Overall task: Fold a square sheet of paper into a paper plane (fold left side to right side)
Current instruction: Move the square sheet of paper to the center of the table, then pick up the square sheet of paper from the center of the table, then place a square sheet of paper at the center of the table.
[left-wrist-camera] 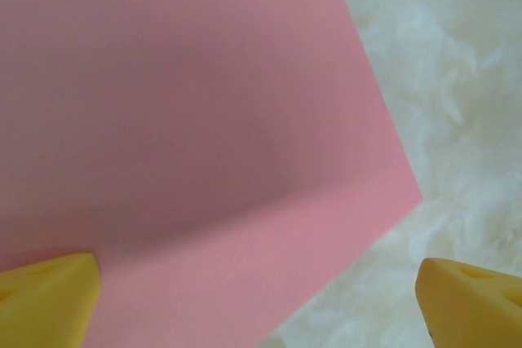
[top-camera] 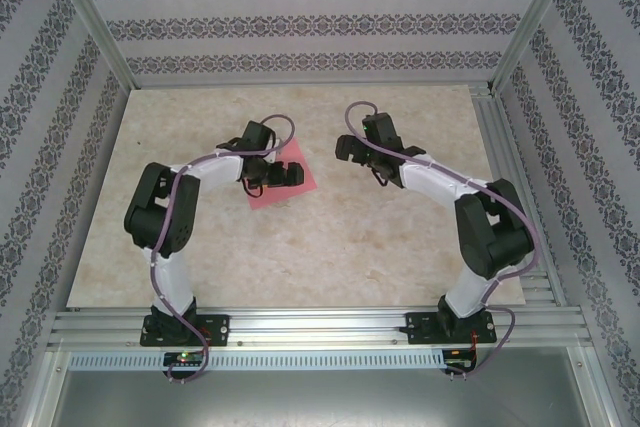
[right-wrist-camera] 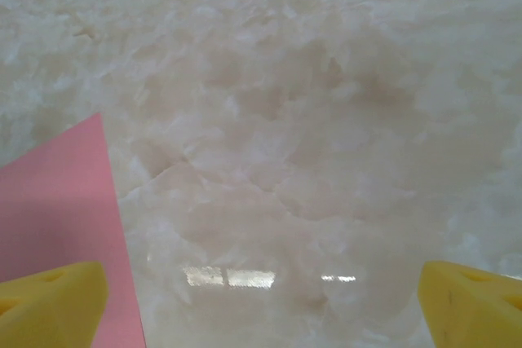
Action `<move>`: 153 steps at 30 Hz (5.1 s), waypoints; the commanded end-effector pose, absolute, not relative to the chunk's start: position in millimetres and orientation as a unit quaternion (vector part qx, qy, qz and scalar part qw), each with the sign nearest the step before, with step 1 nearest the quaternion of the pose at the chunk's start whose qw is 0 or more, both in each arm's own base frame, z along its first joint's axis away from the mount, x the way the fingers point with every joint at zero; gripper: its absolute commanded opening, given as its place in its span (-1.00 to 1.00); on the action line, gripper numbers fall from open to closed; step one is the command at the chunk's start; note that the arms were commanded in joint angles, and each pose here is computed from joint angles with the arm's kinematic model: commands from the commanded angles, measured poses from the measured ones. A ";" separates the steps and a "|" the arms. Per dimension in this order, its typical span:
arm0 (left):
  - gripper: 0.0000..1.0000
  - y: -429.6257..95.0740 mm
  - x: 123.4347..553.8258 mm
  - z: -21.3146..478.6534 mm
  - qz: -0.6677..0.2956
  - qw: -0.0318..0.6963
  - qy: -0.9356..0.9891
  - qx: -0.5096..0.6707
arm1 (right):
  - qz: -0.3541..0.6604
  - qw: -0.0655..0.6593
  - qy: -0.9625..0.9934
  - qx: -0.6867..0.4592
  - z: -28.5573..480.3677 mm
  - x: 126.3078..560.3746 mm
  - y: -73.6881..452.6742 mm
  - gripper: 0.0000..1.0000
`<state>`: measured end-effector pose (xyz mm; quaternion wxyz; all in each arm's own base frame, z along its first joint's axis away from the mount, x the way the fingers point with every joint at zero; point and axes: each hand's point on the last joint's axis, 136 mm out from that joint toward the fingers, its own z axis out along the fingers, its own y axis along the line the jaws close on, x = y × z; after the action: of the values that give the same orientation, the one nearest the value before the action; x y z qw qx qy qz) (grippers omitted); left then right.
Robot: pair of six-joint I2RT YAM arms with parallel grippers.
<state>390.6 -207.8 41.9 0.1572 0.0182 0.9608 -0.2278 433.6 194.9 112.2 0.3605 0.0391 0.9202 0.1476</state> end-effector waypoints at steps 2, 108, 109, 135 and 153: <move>1.00 -216.1 400.9 94.0 -0.260 0.212 0.942 0.019 | 0.167 0.351 0.921 0.032 111.4 440.9 221.7 0.96; 0.99 -224.8 362.6 418.6 -0.697 0.332 0.634 0.044 | 0.651 0.436 0.614 -0.096 468.9 292.2 227.2 -0.50; 0.99 -231.0 361.5 424.7 -0.703 0.330 0.628 0.053 | 0.654 0.438 0.608 -0.102 475.3 287.7 228.4 -0.50; -0.29 -278.0 328.2 465.2 -0.757 0.314 0.556 0.134 | 0.652 0.460 0.598 -0.076 490.7 280.7 217.5 -0.52; -0.86 -278.8 330.5 443.2 -0.736 0.317 0.584 0.129 | 0.609 0.461 0.645 -0.035 448.5 301.3 199.2 -0.51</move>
<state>345.7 -279.5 431.6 0.2996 0.1019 0.5919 -0.7413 301.7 206.2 451.1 0.4431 -0.0356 0.6409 0.6258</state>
